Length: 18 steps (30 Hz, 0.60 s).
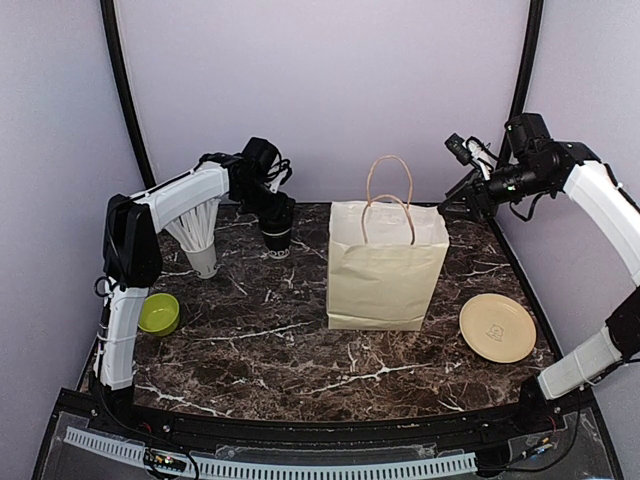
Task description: Pack the takeout coffee
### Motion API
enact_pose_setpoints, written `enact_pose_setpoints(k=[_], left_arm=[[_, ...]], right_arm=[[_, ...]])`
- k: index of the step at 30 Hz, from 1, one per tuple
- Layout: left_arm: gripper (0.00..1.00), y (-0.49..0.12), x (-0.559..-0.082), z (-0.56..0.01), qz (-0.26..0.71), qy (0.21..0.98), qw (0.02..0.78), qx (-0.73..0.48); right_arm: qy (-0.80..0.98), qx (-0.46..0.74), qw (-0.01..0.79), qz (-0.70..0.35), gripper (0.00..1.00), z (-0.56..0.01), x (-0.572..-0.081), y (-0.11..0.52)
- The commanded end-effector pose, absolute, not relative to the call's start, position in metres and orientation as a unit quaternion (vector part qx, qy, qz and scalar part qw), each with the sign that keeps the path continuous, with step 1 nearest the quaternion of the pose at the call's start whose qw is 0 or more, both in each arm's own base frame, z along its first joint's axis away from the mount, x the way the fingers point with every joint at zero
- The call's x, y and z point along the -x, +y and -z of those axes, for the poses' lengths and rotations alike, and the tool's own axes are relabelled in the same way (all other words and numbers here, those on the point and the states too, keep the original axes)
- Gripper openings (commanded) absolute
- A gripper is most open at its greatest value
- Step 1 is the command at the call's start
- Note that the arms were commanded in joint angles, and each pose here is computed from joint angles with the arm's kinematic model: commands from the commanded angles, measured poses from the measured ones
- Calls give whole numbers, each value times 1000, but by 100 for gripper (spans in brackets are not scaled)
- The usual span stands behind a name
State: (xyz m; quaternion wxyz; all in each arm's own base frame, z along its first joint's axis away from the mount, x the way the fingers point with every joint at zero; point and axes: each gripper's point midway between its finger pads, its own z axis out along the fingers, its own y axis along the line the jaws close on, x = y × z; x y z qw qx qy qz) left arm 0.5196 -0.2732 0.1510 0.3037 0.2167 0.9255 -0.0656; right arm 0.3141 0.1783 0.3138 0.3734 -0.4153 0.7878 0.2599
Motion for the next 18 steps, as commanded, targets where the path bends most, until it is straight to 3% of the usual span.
enact_pose_setpoints(k=[1,11,18], left_arm=[[85,-268,-516,-151,64,930,291,-216],[86,-258,-514,-138,35,935,279,-217],[84,-281,-510,-149,98,924,287,-234]], right_arm=[[781,418,384,-261,66,-317,-315,179],[778,421,381,-269,66,-317,-316,181],[777,421,382,-270,66,-316,-315,181]])
